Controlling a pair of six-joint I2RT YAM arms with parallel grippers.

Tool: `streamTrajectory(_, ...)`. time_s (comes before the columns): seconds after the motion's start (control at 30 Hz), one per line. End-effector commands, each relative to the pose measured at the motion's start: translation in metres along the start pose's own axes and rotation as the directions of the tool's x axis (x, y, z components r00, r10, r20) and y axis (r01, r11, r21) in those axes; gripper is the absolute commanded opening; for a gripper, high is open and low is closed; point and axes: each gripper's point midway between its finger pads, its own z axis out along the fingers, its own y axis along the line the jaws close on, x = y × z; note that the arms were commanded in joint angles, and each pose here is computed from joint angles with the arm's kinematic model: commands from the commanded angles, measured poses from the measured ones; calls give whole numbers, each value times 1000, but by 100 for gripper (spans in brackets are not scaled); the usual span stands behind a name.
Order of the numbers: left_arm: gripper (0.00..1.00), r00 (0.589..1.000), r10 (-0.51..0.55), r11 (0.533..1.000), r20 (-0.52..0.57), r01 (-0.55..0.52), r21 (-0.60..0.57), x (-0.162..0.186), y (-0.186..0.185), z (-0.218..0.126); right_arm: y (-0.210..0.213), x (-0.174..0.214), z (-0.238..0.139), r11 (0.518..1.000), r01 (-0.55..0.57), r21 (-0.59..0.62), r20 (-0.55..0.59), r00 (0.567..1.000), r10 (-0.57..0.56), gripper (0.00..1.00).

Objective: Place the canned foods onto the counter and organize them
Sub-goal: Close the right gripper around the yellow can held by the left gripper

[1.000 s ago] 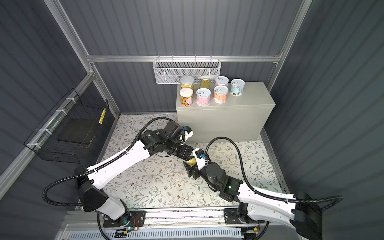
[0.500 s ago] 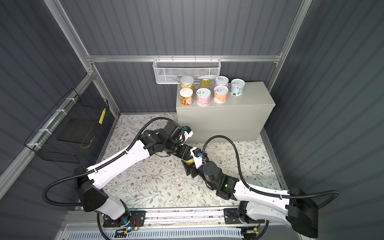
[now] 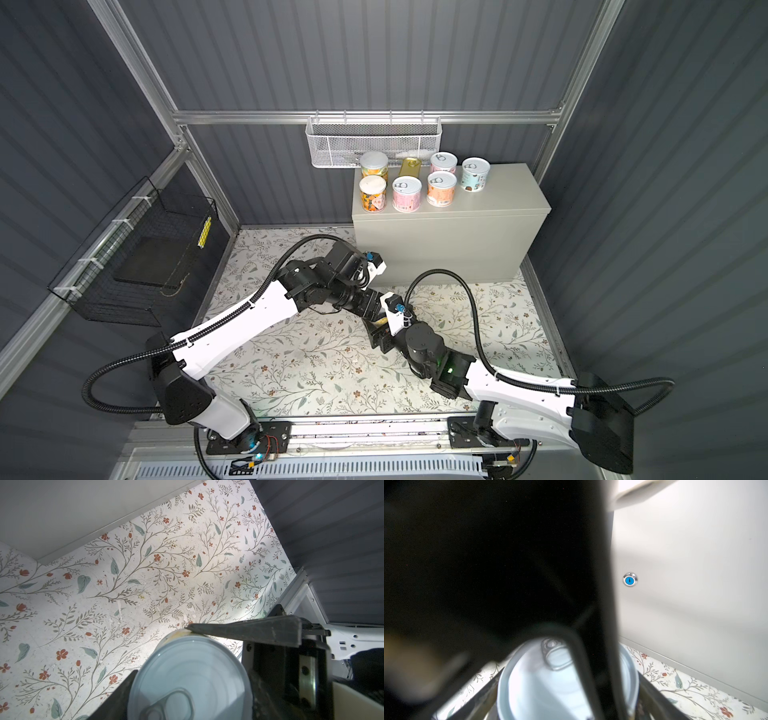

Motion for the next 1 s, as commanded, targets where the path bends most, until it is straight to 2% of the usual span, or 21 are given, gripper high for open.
streamTrajectory(0.0, 50, 995, 21, 994, 98, -31, 102, -21, -27, -30, 1, -6, -1, 1000, -17, -4, 26, 1000, 17, 85)
streamTrajectory(0.17, 50, 994, 15, 991, 108, -29, 131, -23, -33, -34, -2, -4, -3, 1000, -16, 4, 29, 999, 16, 85)
streamTrajectory(0.73, 50, 994, 1, 992, 106, -15, 127, -24, -29, -32, -7, -11, -13, 1000, -16, 13, 60, 998, 16, 84)
streamTrajectory(0.97, 50, 995, -3, 984, 99, -14, 177, -24, -38, -37, -9, -8, -13, 1000, 0, 27, 57, 998, -1, 83)
